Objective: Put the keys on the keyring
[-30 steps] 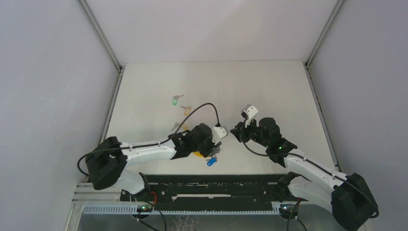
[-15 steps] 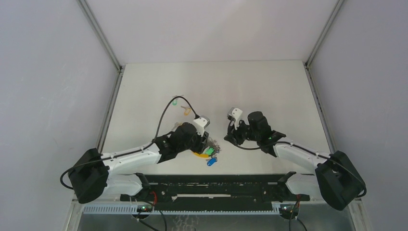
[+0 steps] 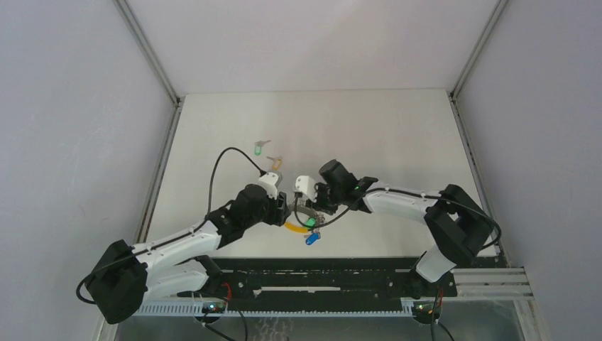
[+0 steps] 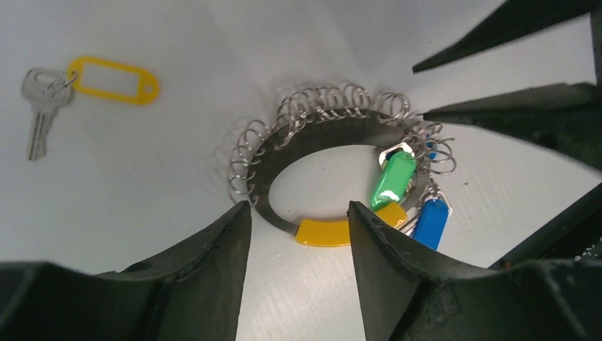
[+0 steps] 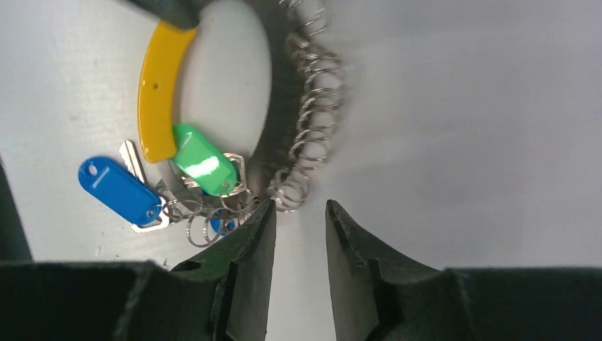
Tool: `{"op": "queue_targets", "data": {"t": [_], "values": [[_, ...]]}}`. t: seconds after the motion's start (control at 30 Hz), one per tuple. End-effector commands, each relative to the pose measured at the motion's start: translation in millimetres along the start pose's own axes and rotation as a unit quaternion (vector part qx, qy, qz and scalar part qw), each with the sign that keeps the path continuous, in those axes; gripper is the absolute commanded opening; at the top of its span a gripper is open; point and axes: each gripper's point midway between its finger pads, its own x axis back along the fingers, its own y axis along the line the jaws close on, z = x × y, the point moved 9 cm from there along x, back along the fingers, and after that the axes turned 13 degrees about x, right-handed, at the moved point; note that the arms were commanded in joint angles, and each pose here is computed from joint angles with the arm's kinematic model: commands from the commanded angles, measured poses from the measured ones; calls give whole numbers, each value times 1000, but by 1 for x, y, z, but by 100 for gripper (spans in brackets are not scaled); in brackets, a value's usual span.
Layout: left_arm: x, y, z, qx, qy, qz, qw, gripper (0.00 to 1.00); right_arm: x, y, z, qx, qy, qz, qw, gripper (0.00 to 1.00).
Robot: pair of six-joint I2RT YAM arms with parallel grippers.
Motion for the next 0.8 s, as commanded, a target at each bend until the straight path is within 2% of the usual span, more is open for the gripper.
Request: {"op": "queue_targets", "data": {"t": [0.0,0.27,0.47,0.67,0.77], "values": [[1,9,-2,32,-33,7,999,58,-8,5,9,106,94,-29,989,31],[3,29,5,77,-53,14,996,60,-11,4,1,130,49,-50,989,32],[2,31,5,81,-52,18,995,60,-9,-3,0,137,49,-40,988,32],[-2,29,6,85,-44,24,995,60,6,-11,-5,126,8,-37,991,31],[-4,28,5,87,-40,26,995,60,4,-15,0,139,23,-34,989,30]]}}
